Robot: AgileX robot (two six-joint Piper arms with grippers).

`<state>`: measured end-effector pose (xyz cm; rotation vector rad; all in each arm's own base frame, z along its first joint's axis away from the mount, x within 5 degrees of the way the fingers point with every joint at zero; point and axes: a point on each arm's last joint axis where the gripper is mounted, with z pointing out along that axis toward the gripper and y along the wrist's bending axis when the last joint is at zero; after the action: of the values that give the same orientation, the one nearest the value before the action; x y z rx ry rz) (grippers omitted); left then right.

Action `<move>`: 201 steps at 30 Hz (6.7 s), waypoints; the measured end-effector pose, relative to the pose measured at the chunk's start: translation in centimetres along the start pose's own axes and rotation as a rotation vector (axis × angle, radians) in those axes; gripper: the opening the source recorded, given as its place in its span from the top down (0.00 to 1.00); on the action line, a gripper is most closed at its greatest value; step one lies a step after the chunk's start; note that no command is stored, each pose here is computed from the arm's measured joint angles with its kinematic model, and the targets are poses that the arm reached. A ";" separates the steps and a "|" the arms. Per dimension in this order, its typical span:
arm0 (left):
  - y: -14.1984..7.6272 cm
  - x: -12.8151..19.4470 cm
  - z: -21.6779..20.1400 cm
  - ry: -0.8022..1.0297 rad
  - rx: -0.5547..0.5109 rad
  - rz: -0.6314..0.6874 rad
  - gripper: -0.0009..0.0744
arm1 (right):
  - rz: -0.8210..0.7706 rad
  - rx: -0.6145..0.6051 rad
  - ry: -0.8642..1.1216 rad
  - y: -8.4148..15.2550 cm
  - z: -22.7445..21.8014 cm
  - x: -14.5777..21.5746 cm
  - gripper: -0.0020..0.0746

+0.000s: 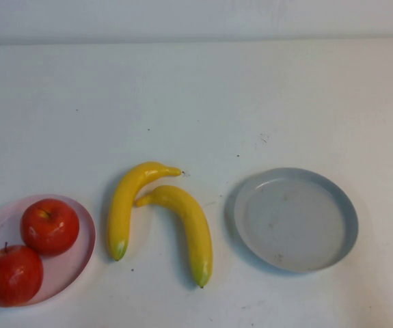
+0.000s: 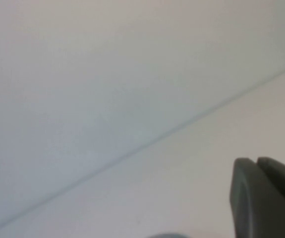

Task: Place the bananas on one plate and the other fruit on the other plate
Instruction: Put another type of fruit in the right plate

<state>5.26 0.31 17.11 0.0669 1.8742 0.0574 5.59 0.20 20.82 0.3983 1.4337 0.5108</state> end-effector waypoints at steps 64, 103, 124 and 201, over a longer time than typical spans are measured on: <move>0.0 0.0 0.0 0.000 -0.003 0.003 0.99 | -0.796 -0.221 1.490 23.1 29.3 20.3 0.40; 0.0 0.0 0.0 0.000 -0.003 0.004 0.99 | -0.566 0.241 1.410 10.7 28.5 8.5 0.55; 0.0 0.0 0.0 0.000 -0.003 0.004 0.99 | -0.502 0.210 1.397 13.9 28.2 6.5 0.28; 0.0 0.0 0.0 0.001 -0.004 0.003 0.99 | -0.651 0.150 1.552 15.7 25.8 13.0 0.45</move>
<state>5.26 0.35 17.11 0.0670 1.8753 0.0628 30.53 21.57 21.28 -0.5328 2.9323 0.0880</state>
